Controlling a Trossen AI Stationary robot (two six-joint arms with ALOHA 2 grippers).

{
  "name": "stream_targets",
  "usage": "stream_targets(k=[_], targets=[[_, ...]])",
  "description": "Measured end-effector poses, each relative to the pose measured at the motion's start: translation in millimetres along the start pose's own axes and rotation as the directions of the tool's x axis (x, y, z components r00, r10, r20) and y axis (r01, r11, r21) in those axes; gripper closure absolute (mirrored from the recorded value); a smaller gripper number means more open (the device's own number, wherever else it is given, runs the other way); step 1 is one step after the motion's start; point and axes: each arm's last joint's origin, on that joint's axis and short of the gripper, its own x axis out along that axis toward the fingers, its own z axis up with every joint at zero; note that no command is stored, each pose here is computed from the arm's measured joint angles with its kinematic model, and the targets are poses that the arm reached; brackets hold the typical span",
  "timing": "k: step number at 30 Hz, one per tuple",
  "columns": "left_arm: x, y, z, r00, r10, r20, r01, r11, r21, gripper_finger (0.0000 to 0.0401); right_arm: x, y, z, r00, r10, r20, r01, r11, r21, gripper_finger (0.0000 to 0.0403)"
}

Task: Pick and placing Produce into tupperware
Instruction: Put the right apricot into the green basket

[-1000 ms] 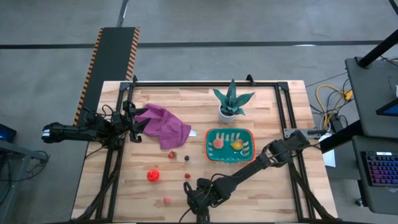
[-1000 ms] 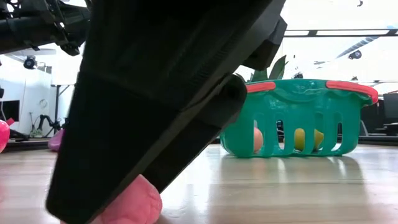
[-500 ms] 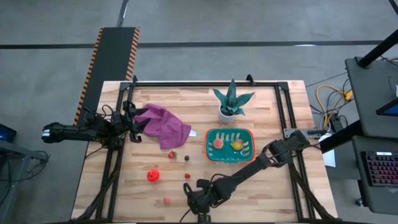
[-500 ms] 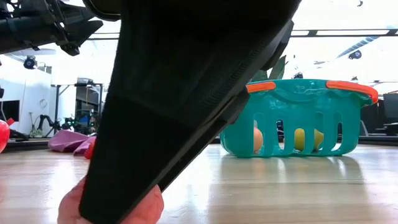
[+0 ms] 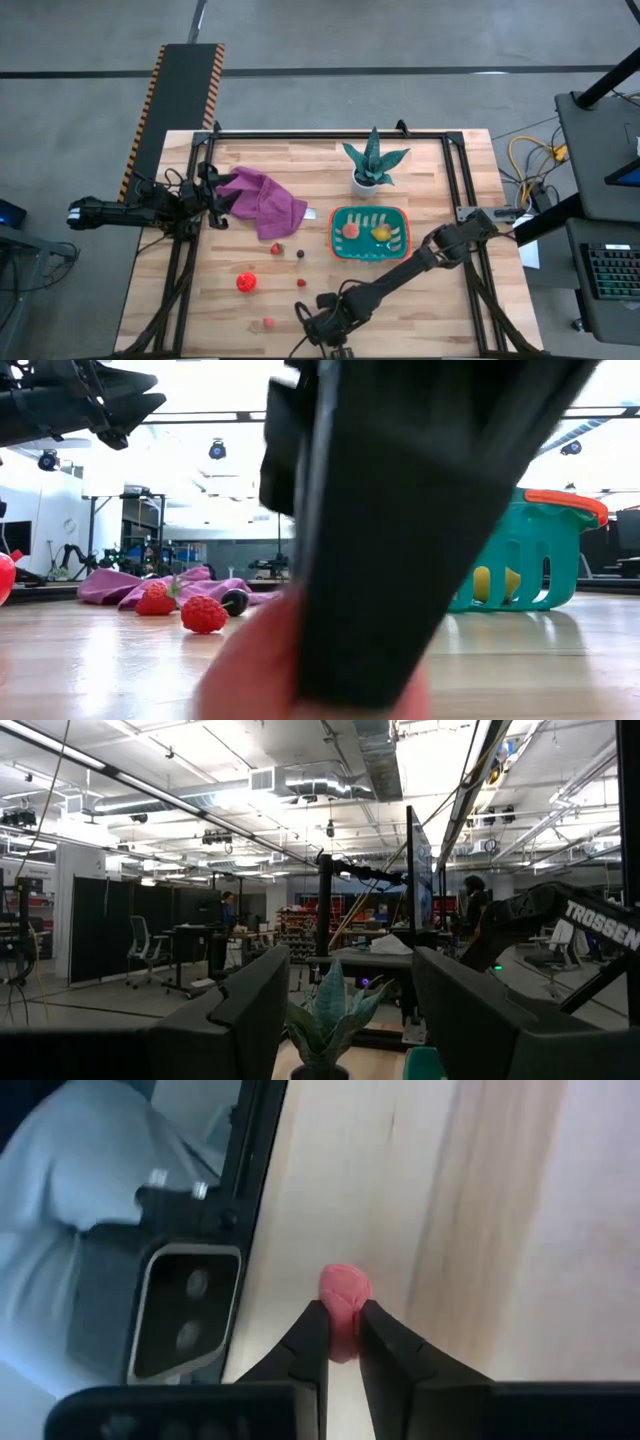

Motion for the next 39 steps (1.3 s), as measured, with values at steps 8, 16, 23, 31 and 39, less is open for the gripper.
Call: stream_targets(k=[8, 16, 23, 31, 39], targets=[[0, 0, 0, 1.0, 0.0, 0.002, 0.0, 1.0, -0.001, 0.0202, -38, -8, 10, 0.993, -0.114, -0.013, 0.113, 0.993, -0.035, 0.0371], [0, 0, 0, 1.0, 0.0, 0.002, 0.0, 1.0, 0.001, 0.0202, -94, 3, 25, 0.99, -0.084, 0.111, 0.099, 0.985, -0.139, 0.0371], [0, 0, 0, 1.0, 0.0, 0.002, 0.0, 1.0, 0.001, 0.0202, -174, 26, 21, 0.946, -0.126, 0.299, 0.186, 0.966, -0.18, 0.0371], [0, 0, 0, 1.0, 0.0, 0.001, 0.0, 1.0, 0.001, 0.0202, -238, 58, -7, 0.864, -0.199, 0.463, 0.335, 0.913, -0.232, 0.0371], [0, 0, 0, 1.0, 0.001, 0.001, -0.001, 1.0, 0.001, 0.0202, -243, 58, -40, 0.824, -0.348, 0.447, 0.451, 0.88, -0.146, 0.0371]])
